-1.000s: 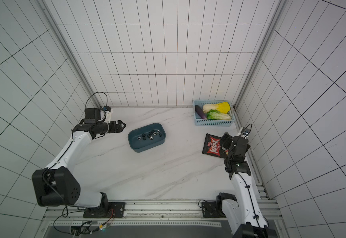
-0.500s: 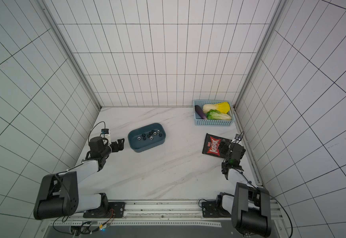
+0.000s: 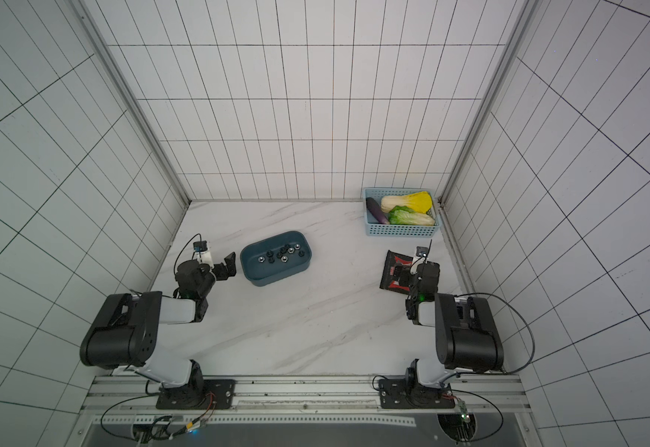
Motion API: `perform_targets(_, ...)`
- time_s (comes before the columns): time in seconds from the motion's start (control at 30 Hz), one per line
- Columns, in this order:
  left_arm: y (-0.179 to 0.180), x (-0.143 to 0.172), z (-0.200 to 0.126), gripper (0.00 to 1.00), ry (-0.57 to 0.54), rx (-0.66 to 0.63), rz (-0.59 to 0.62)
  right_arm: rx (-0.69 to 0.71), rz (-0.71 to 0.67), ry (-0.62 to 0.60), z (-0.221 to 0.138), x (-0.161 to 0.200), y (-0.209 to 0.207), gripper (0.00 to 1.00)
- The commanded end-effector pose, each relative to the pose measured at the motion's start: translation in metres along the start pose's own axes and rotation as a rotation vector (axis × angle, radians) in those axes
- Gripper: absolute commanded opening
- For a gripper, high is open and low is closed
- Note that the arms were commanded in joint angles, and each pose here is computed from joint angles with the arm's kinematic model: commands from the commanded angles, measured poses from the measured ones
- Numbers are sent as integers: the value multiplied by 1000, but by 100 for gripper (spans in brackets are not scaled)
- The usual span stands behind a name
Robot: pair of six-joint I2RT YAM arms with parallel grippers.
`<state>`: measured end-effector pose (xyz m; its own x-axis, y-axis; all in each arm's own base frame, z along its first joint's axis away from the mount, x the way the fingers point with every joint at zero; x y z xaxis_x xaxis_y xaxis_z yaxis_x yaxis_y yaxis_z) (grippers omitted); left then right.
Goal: Put the nuts on the desktop into the storage box
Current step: Reset both arms
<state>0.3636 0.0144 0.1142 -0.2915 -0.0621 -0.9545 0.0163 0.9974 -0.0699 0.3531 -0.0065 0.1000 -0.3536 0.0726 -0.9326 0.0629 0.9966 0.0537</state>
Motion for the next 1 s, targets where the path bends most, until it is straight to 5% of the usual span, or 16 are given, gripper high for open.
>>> perform_targets(0.0,3,-13,1,98,-51,-25,-5,-31,-37,-14,2,-10,7,99)
perform_targets(0.97,1,-13,7,97,-8,-20,7,0,25,22,9,-12,-5,99)
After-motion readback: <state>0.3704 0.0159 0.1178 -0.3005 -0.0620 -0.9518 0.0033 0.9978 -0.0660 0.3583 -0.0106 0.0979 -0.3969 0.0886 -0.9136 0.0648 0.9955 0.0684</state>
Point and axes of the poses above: each gripper's point midway between its finger pads, its own z axis out along the fingers, its own y axis along the line the jaws close on, x = y × z, the point moved 4 cm from there along -z, back along the fingers, and after that the axes turned 4 degrees about z, right-handed, at the moved point
